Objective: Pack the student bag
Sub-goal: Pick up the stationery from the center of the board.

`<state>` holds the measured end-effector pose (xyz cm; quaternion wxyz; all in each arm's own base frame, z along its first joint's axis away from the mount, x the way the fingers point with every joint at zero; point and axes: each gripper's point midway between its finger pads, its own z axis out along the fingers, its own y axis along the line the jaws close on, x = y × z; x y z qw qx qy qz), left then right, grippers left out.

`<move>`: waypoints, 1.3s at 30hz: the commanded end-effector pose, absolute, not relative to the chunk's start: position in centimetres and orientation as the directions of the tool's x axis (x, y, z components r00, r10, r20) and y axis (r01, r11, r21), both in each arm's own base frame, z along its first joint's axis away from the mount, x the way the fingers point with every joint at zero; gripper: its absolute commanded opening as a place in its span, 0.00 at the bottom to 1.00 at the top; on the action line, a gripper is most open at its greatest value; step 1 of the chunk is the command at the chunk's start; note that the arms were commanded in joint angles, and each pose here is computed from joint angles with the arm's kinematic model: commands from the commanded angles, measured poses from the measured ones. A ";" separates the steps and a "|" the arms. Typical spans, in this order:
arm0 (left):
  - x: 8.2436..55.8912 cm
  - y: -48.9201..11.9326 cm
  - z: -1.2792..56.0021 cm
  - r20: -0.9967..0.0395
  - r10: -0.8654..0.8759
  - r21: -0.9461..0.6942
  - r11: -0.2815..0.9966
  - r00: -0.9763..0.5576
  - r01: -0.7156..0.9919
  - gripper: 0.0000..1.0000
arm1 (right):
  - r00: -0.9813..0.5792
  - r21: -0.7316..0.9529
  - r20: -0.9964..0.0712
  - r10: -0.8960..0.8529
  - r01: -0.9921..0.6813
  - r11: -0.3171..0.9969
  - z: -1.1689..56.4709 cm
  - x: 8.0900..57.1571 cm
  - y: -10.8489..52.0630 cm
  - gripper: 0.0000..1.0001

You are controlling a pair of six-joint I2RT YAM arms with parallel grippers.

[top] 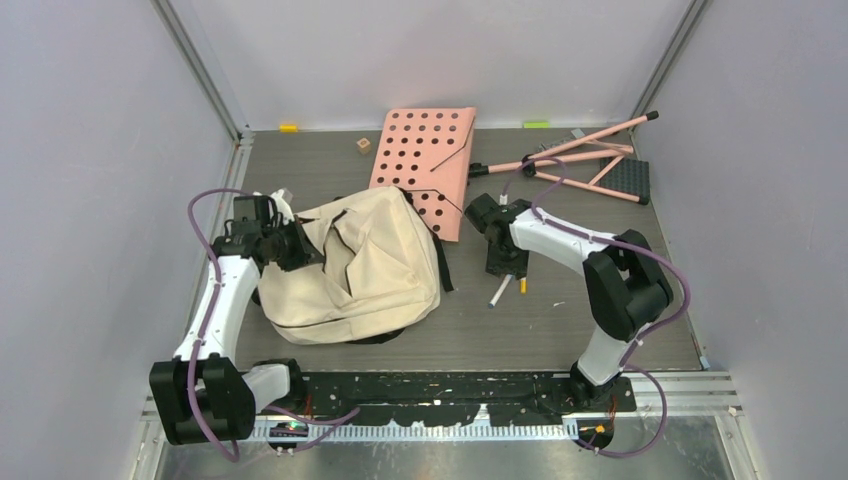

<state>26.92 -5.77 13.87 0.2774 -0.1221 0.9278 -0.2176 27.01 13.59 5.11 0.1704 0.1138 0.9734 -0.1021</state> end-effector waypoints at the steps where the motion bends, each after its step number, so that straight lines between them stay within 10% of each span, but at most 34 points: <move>1: 27.3 -5.8 14.9 -0.507 -0.343 -0.478 0.875 -0.791 -0.073 0.00 | -0.927 -0.164 -0.329 0.178 0.241 0.957 3.1 27.2 14.1 0.46; 32: 27.2 -5.4 15.3 -0.517 -0.331 -0.458 0.886 -0.789 -0.072 0.00 | -0.940 0.055 -0.337 0.058 0.042 0.998 -3.8 26.5 18.3 0.30; 39: 27.2 -5.4 15.3 -0.518 -0.333 -0.458 0.886 -0.788 -0.073 0.00 | -0.945 -0.007 -0.327 0.017 0.020 1.000 -3.5 25.4 17.6 0.09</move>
